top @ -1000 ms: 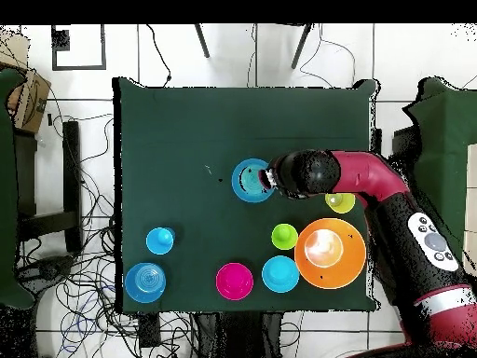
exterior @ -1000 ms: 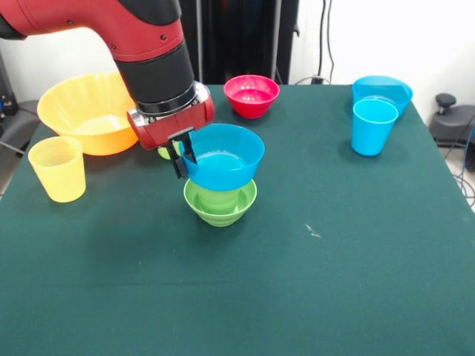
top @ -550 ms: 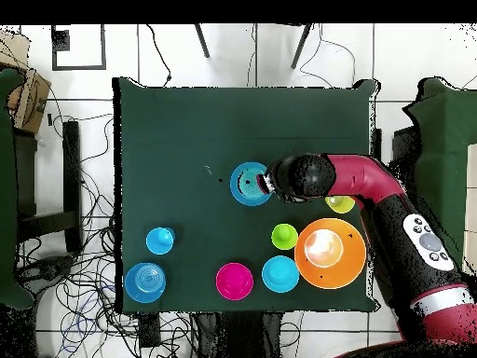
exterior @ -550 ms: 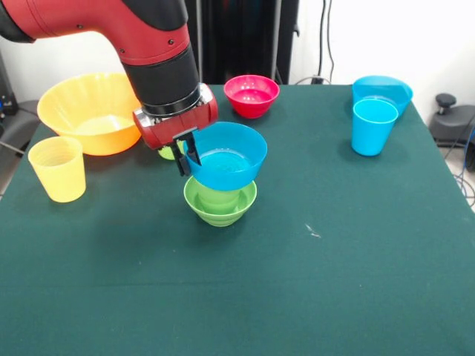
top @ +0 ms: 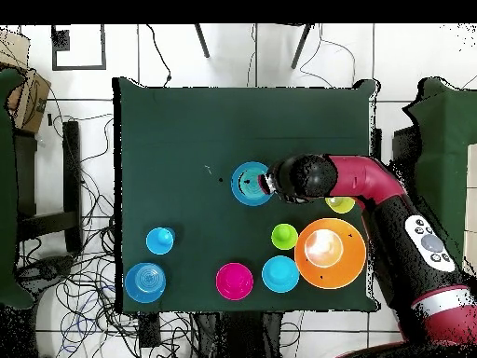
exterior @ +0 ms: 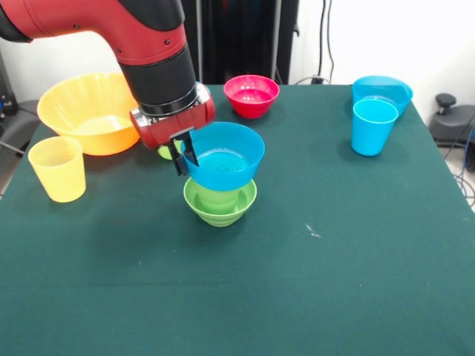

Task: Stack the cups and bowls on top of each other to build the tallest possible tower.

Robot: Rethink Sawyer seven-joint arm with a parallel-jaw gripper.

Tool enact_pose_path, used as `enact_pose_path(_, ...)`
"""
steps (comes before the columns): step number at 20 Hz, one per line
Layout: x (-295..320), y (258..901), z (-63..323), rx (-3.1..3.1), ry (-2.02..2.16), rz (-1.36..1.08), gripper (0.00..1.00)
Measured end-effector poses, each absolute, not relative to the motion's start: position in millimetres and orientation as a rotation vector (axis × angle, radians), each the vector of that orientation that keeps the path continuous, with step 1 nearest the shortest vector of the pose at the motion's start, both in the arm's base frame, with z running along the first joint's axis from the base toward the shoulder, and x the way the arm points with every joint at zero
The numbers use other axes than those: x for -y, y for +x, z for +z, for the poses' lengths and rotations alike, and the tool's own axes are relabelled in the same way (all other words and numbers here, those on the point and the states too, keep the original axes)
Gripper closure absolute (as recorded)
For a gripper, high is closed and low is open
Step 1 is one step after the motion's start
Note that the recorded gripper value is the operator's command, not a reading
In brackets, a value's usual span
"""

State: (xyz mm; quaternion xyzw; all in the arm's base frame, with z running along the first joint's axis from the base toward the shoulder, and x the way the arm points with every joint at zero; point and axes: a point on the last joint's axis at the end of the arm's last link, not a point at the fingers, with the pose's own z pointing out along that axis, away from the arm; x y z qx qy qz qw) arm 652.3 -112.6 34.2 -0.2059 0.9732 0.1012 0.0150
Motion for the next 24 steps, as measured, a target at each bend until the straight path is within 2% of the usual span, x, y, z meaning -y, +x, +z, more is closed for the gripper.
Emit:
enact_pose_path(17, 130, 647, 31, -3.036, -0.592, 0.331, 1.00)
enact_pose_path(18, 130, 646, 29, -3.039, -0.593, 0.329, 0.00)
enact_pose_path(24, 130, 645, 28, -3.044, -0.594, 0.328, 0.00)
